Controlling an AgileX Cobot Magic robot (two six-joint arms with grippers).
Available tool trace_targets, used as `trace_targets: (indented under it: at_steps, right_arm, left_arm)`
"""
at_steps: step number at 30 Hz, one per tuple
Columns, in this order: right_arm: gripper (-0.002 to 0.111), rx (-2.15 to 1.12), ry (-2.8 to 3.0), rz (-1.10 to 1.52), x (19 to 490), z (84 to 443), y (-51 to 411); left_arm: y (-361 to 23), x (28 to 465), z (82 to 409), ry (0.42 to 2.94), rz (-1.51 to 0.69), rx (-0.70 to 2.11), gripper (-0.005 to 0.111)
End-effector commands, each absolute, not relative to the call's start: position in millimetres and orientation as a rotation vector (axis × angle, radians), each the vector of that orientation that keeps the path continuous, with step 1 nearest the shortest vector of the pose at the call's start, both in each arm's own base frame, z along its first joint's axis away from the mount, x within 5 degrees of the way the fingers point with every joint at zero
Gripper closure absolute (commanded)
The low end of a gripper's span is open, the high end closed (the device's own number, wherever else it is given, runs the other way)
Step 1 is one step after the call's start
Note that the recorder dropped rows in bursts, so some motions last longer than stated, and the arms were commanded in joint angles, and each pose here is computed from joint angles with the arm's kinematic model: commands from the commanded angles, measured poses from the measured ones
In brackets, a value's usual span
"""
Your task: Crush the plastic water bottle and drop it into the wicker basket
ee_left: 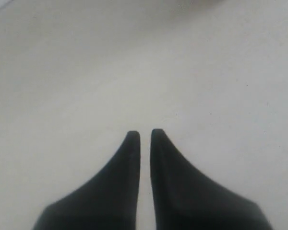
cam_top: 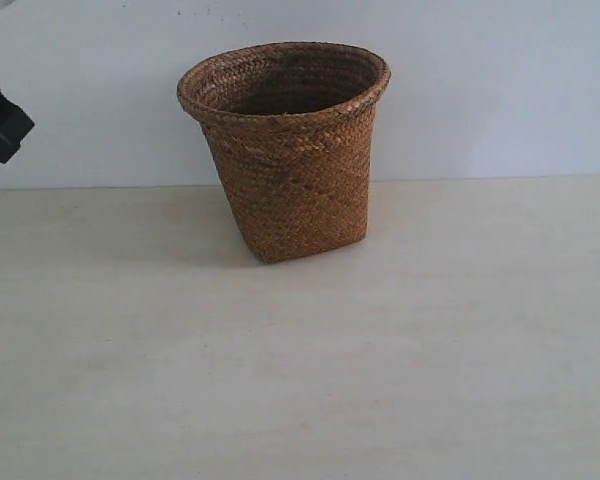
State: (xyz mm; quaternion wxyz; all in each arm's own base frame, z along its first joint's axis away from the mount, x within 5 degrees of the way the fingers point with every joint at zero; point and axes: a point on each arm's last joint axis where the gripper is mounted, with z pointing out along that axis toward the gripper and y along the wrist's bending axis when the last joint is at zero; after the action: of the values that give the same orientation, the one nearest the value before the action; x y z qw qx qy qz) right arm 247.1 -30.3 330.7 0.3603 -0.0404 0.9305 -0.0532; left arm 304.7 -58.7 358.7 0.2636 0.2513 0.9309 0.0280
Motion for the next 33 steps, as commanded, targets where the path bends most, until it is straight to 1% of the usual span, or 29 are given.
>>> trace_targets:
  at_steps: [1,7,14,20,24,28,33]
  right_arm:
    - [0.108,-0.078,2.218,-0.151,212.9,332.0,-25.8]
    - [0.108,-0.048,1.988,-0.167,173.3,330.3,-20.6]
    - [0.108,-0.007,1.784,-0.161,133.9,322.3,-15.6]
    - [0.108,0.023,1.648,-0.13,95.6,321.6,-9.7]
    - [0.108,0.035,1.553,-0.117,72.2,317.4,-6.3]
    - [0.108,0.059,1.484,-0.071,53.2,308.1,-2.7]
    - [0.108,0.095,1.46,-0.013,44.2,283.2,-0.5]
  left_arm:
    - [-52.0,269.1,360.9,2.36,0.048,0.553,0.102]
    - [-43.1,222.7,351.3,2.181,0.038,0.485,0.102]
    - [-34.6,178.7,333.9,2.077,0.015,0.418,0.102]
    - [-27.6,142.6,334.9,1.929,-0.075,0.255,0.102]
    - [-22.4,115.9,333.8,1.806,-0.091,0.227,0.102]
    - [-17.6,91.7,324.3,1.723,-0.096,0.216,0.102]
    - [-13.5,67.2,307.2,1.648,-0.128,0.187,0.102]
